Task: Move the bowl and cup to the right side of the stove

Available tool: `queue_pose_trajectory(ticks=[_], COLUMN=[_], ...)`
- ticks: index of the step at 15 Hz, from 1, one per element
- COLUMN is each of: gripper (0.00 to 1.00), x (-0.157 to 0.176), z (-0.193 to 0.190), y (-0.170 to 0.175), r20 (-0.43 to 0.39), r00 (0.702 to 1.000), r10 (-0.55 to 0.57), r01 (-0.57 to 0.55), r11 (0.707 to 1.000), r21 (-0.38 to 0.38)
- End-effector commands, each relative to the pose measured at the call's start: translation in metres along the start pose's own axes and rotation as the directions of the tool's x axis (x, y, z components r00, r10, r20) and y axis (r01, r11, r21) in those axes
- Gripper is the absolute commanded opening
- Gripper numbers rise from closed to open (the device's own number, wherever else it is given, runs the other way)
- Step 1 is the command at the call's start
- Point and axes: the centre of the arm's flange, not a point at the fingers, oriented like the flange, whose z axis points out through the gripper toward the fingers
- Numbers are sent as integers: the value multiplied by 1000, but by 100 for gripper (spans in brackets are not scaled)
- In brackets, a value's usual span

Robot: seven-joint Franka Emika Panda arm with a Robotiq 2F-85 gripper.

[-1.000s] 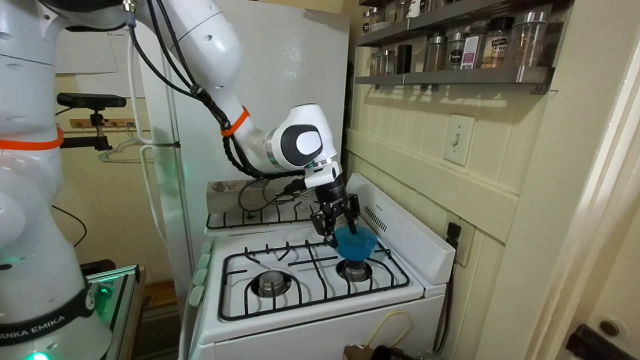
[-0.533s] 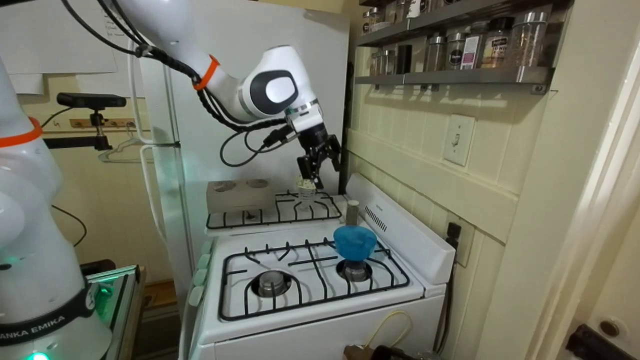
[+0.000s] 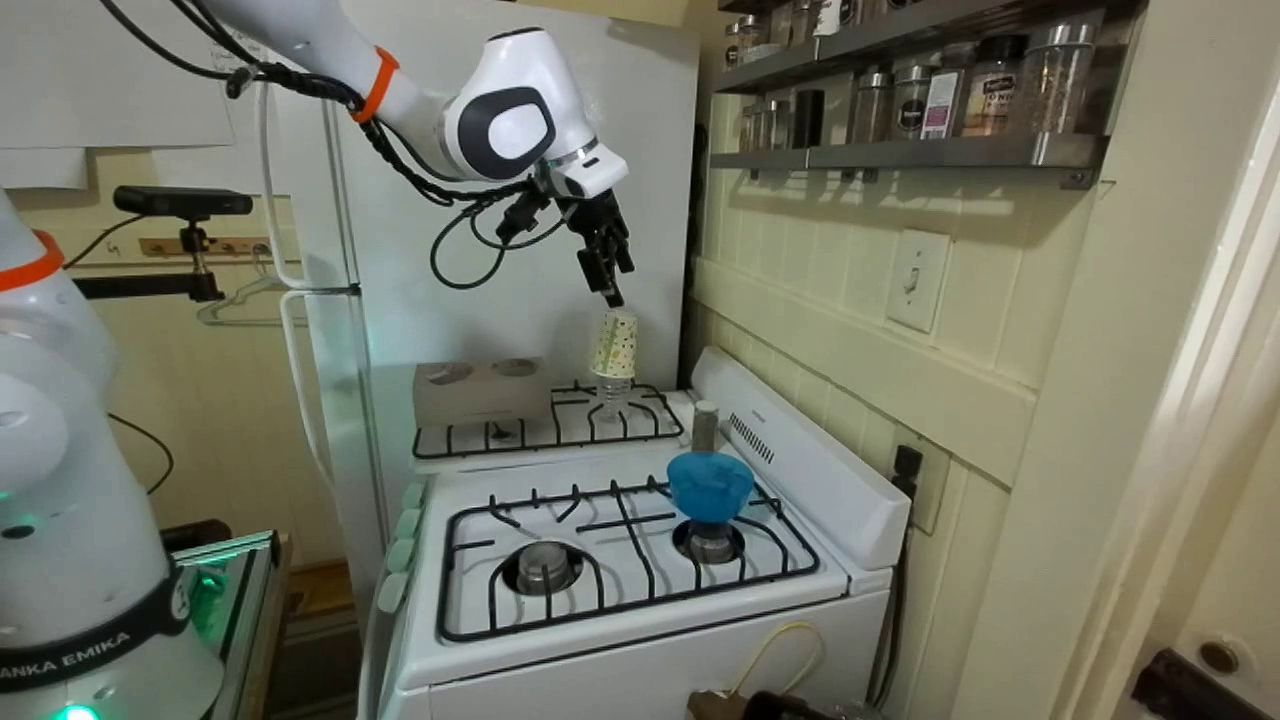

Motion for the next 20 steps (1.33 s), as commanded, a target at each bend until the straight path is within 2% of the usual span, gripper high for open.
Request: queue_pose_trajectory(ticks=[1, 6, 8, 10, 12, 14, 17, 20], gripper=[100, 100, 100, 100, 100, 100, 100, 100], x=[1, 4, 7, 8, 5, -4, -13, -17], z=[3, 8, 28, 52, 74, 98, 126, 132], y=[-2, -4, -24, -56, -83, -104, -127, -136], r20=[8, 14, 28, 45, 85, 192, 265, 368], r00=[1000, 999, 995, 978, 952, 921, 862, 800], r10=[-15, -30, -100, -202, -293, -339, -432, -474], r01=[14, 30, 98, 195, 277, 309, 387, 445], r11=[1000, 1000, 993, 972, 948, 936, 898, 880], r21=[6, 7, 71, 130, 158, 169, 208, 166])
